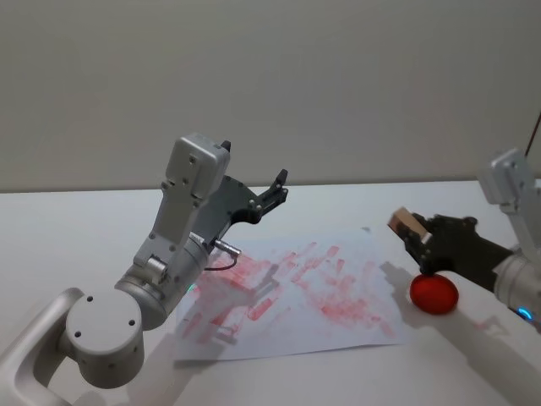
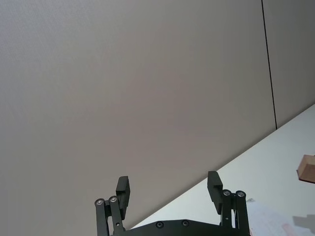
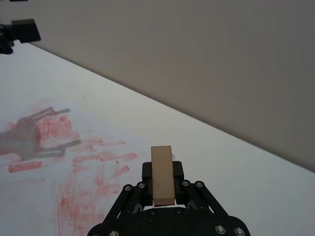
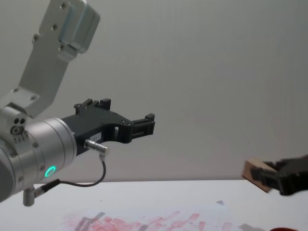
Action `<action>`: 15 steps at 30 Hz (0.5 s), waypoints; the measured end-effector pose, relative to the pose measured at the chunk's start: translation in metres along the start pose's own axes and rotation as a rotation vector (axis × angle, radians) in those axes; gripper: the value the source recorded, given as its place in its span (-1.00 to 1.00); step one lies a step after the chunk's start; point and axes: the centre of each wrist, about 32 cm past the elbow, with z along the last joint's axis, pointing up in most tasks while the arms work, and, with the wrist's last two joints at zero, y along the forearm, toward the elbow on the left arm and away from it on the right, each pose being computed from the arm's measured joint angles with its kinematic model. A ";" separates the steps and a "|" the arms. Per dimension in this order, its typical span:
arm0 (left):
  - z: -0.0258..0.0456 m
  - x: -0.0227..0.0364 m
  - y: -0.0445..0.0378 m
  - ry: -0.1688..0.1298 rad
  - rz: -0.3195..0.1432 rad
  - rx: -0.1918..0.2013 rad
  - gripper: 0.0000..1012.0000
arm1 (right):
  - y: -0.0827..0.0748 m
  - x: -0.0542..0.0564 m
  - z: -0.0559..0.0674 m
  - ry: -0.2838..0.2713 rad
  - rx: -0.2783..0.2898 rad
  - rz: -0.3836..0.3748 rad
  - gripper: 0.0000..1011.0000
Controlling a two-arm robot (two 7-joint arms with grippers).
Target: Use the one hand to pick up the stamp and affix it onto the A4 paper.
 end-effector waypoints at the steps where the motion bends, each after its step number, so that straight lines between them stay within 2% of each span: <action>1: 0.0000 0.0000 0.0000 0.000 0.000 0.000 0.98 | -0.004 -0.001 -0.003 0.012 -0.011 -0.017 -0.56; 8: 0.0000 0.0000 0.0000 0.000 0.000 0.000 0.98 | -0.017 -0.007 -0.019 0.075 -0.058 -0.070 -0.55; 15: 0.0000 0.0000 0.0000 0.000 0.000 0.000 0.98 | -0.024 -0.012 -0.030 0.120 -0.097 -0.086 -0.56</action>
